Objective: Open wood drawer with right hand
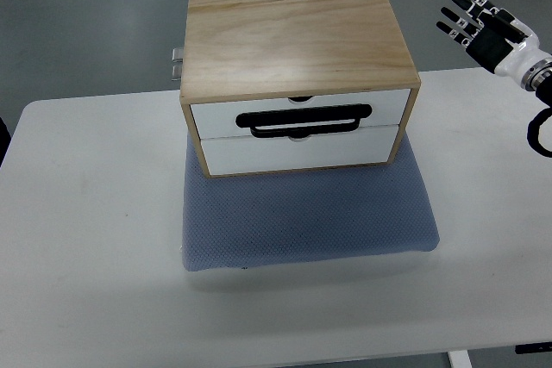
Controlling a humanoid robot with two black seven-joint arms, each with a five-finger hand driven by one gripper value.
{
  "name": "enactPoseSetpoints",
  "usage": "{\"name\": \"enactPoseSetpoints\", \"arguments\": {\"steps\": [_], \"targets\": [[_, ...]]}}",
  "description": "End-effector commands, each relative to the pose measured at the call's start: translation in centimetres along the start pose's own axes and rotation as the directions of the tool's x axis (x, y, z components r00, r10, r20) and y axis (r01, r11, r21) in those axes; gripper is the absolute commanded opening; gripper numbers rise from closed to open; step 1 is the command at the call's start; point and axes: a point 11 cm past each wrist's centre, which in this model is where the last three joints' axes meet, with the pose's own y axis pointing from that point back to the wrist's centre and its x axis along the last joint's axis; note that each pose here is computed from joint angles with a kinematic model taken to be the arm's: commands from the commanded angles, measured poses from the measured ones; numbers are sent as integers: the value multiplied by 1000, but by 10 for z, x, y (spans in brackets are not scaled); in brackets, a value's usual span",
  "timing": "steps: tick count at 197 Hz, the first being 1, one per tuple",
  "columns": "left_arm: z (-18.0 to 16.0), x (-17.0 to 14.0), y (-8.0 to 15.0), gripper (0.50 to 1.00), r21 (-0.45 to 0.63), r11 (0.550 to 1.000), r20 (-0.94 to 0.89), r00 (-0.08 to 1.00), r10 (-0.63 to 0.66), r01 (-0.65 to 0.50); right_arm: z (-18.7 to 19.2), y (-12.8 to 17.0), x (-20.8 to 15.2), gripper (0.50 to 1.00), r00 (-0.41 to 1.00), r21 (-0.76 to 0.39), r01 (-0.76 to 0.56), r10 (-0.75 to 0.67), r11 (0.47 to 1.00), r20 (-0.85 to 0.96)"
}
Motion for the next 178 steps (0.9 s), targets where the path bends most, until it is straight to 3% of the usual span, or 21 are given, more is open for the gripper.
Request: {"name": "enactPoseSetpoints", "arguments": {"steps": [1,178], "targets": [[0,-1,0,1000,0,1000,-2,1000,-2,2,5,-1,-2,944,1000,-7,5,-5,1000,5],[9,4,0,1000,-16,1000,2,1000,8,-8,-20,12,16,944,999,13,-38,39,999,-39]]}}
